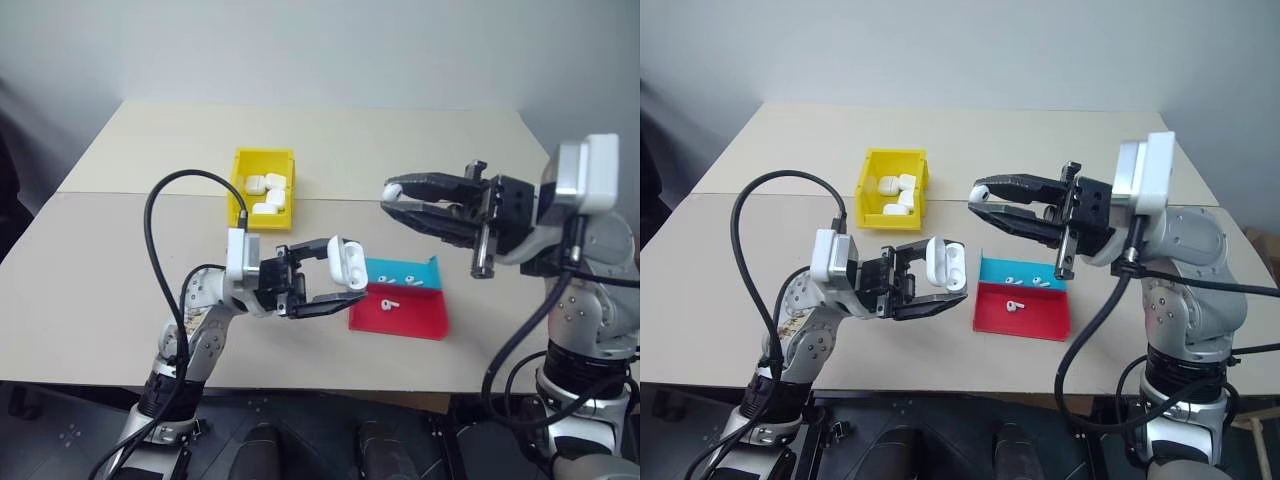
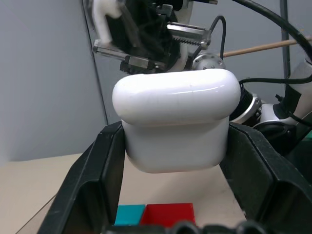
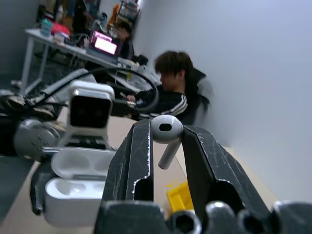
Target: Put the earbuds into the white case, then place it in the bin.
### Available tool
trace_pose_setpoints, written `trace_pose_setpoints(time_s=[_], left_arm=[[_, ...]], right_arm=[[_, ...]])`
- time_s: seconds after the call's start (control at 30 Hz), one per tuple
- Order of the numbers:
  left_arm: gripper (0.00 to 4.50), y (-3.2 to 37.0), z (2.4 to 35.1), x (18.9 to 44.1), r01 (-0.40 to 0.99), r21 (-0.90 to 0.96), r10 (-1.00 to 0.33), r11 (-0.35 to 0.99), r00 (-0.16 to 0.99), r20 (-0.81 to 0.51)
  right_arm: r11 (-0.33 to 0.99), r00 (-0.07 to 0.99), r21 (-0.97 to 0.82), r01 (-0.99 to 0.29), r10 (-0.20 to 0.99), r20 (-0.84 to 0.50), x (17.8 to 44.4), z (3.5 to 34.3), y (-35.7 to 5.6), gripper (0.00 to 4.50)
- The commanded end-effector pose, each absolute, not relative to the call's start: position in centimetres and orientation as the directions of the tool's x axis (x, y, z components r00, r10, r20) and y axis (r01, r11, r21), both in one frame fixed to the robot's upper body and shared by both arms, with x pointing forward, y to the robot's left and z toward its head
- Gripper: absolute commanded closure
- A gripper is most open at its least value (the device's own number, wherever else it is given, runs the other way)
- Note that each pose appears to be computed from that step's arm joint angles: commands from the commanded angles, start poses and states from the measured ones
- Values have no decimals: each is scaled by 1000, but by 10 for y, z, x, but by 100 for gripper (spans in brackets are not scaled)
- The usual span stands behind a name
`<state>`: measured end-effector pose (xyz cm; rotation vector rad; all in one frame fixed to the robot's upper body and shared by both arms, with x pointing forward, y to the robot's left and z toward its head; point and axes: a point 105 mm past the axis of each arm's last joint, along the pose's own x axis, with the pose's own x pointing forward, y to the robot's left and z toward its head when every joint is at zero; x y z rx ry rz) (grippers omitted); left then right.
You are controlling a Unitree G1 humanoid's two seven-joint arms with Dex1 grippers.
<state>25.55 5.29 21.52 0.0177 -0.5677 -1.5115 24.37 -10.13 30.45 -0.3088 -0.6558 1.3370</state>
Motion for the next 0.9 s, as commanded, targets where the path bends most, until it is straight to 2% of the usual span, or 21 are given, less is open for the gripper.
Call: trace_pose_setpoints(time_s=[0.03, 0.43, 0.9], left_arm=[[169, 52, 225, 253, 919, 387, -928, 77, -77, 365], [169, 53, 226, 252, 917, 391, -929, 75, -79, 363], [169, 53, 227, 253, 918, 389, -926, 75, -80, 368]], right_arm=[[186, 11, -589, -786, 958, 288, 230, 305, -95, 351], [101, -63, -592, -800, 966, 251, 236, 286, -83, 351], [100, -25, -604, -791, 980, 195, 244, 268, -77, 351]])
